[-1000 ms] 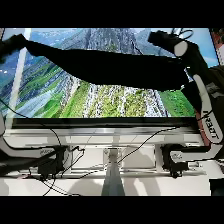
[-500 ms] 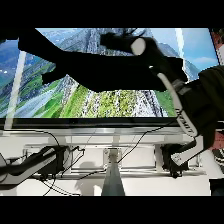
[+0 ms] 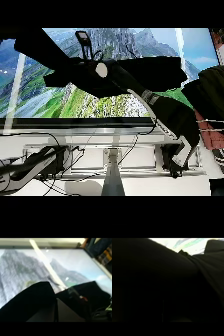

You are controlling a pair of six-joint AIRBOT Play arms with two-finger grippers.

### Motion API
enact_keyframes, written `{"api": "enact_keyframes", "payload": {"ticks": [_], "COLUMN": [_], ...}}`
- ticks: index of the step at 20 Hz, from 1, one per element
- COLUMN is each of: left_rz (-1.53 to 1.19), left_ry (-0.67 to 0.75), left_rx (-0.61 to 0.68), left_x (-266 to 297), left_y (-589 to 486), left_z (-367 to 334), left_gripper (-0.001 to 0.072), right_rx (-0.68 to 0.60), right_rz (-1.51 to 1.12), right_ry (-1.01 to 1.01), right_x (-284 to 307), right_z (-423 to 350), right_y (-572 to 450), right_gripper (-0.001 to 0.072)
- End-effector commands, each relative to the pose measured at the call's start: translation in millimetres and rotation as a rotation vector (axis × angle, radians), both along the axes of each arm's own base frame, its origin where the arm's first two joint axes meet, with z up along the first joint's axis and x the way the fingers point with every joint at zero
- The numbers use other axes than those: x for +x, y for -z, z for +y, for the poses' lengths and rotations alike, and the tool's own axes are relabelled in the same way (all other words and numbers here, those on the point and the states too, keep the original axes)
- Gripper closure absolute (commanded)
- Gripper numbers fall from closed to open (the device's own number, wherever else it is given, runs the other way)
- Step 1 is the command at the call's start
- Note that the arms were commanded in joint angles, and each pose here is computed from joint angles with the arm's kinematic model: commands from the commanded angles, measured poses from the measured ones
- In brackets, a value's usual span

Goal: Fold the clothes and pants, and hang the long-sleeved shirts on hangers.

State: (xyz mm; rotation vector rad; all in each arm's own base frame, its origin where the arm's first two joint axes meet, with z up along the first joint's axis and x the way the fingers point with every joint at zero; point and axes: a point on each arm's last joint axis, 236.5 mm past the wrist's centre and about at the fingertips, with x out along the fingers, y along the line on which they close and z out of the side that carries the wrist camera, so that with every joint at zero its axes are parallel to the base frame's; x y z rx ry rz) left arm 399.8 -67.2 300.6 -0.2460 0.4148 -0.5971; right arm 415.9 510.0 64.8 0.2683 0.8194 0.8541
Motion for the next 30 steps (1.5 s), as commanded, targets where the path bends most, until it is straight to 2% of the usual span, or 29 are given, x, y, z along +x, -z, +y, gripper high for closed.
{"api": "enact_keyframes", "payload": {"ticks": [1, 3, 10, 15, 17, 18, 19, 20, 25, 27, 30], "left_rz": [0.210, 0.349, 0.711, 0.724, 0.723, 0.730, 0.737, 0.744, 0.813, 0.747, 0.669], "left_ry": [-0.153, -0.240, -0.371, -0.507, -0.584, -0.614, -0.630, -0.644, -0.655, -0.617, -0.702], "left_rx": [0.184, 0.244, 0.079, 0.056, -0.007, -0.056, -0.100, -0.151, -0.328, -0.339, -0.347], "left_x": [-0.5, -8.1, -57.5, -33.0, -17.7, -11.0, -5.7, -0.4, 16.1, 31.7, 53.0], "left_y": [68.4, 120.1, 276.6, 330.9, 345.7, 352.4, 358.1, 362.9, 395.4, 393.1, 394.8], "left_z": [47.6, 81.4, 117.6, 149.8, 160.7, 162.2, 161.3, 159.7, 147.3, 145.5, 160.6], "left_gripper": [0.0697, 0.0700, 0.0695, 0.0685, 0.0676, 0.0455, 0.0111, -0.0011, -0.0013, -0.0013, -0.0009], "right_rx": [-0.058, -0.074, -0.141, -0.150, -0.149, -0.150, -0.151, -0.156, -0.175, -0.175, -0.173], "right_rz": [-0.042, -0.025, 0.066, 0.074, 0.074, 0.072, 0.071, 0.066, 0.051, 0.049, 0.044], "right_ry": [0.010, 0.054, 0.157, 0.174, 0.174, 0.174, 0.174, 0.175, 0.171, 0.171, 0.174], "right_x": [14.5, 37.2, 84.0, 91.1, 90.9, 91.2, 91.4, 92.2, 93.6, 93.8, 95.0], "right_z": [-13.1, -38.3, -116.4, -128.9, -128.4, -128.8, -128.9, -130.2, -132.6, -132.7, -132.8], "right_y": [9.6, 13.4, 32.8, 34.9, 34.7, 34.8, 34.8, 35.2, 36.3, 36.3, 35.5], "right_gripper": [0.0694, 0.0693, 0.0693, 0.0693, 0.0694, 0.0694, 0.0693, 0.0693, 0.0693, 0.0693, 0.0693]}}
